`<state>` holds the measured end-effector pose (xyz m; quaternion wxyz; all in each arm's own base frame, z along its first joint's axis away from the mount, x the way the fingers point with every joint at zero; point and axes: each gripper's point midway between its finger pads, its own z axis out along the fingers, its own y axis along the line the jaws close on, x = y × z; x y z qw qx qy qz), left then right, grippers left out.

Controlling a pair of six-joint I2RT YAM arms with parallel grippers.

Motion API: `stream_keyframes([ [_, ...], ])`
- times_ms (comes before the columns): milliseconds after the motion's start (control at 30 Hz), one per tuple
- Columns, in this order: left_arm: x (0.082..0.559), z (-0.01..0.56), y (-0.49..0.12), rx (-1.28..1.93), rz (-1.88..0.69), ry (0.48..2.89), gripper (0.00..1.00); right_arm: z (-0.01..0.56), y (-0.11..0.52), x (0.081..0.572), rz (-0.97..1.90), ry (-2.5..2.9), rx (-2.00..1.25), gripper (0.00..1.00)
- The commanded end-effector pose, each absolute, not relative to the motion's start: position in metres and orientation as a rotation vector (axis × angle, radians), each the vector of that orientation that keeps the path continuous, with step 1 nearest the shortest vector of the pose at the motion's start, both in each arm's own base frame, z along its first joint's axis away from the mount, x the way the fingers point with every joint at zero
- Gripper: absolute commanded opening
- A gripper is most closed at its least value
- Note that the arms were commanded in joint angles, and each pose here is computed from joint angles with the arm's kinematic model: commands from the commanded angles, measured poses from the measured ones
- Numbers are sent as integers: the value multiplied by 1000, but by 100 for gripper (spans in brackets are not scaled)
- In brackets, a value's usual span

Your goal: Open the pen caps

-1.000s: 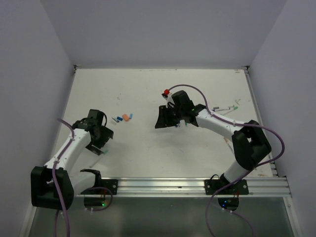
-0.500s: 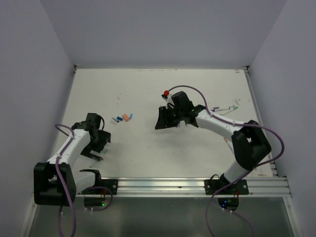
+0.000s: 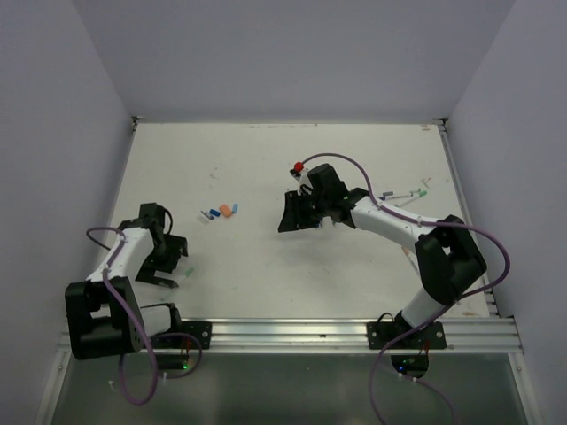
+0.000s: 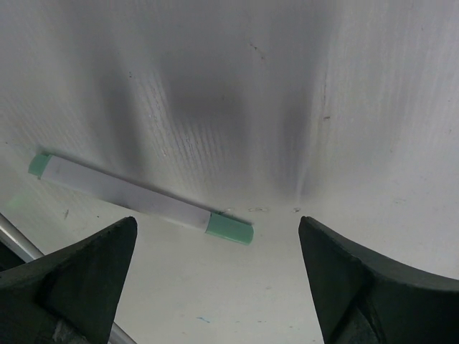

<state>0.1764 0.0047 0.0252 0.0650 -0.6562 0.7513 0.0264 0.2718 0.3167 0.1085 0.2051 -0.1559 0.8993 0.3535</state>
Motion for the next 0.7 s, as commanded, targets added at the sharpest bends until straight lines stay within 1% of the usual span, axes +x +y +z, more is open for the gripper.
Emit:
stream_keyframes([
  [0, 176, 21, 7, -1988, 96, 2283, 97, 109, 322, 274, 995, 2483, -445, 42],
  [100, 169, 13, 3, -2015, 96, 2301, 95, 108, 322, 274, 994, 2485, -445, 42],
  [267, 168, 8, 7, -2022, 127, 2269, 88, 109, 322, 274, 995, 2478, -445, 42],
  [400, 168, 7, 7, -2027, 131, 2267, 84, 110, 321, 275, 988, 2473, -446, 42],
  [500, 167, 6, 11, -2020, 161, 2263, 77, 110, 320, 275, 984, 2472, -446, 42],
  [533, 169, 5, 12, -2012, 162, 2260, 74, 111, 320, 275, 983, 2469, -445, 42],
  [600, 168, 3, 12, -2008, 171, 2271, 72, 111, 319, 275, 979, 2468, -445, 42],
  [633, 168, 3, 13, -2001, 174, 2273, 68, 112, 319, 276, 976, 2464, -446, 42],
  [667, 169, 3, 14, -1994, 183, 2276, 68, 112, 319, 276, 974, 2466, -445, 42],
])
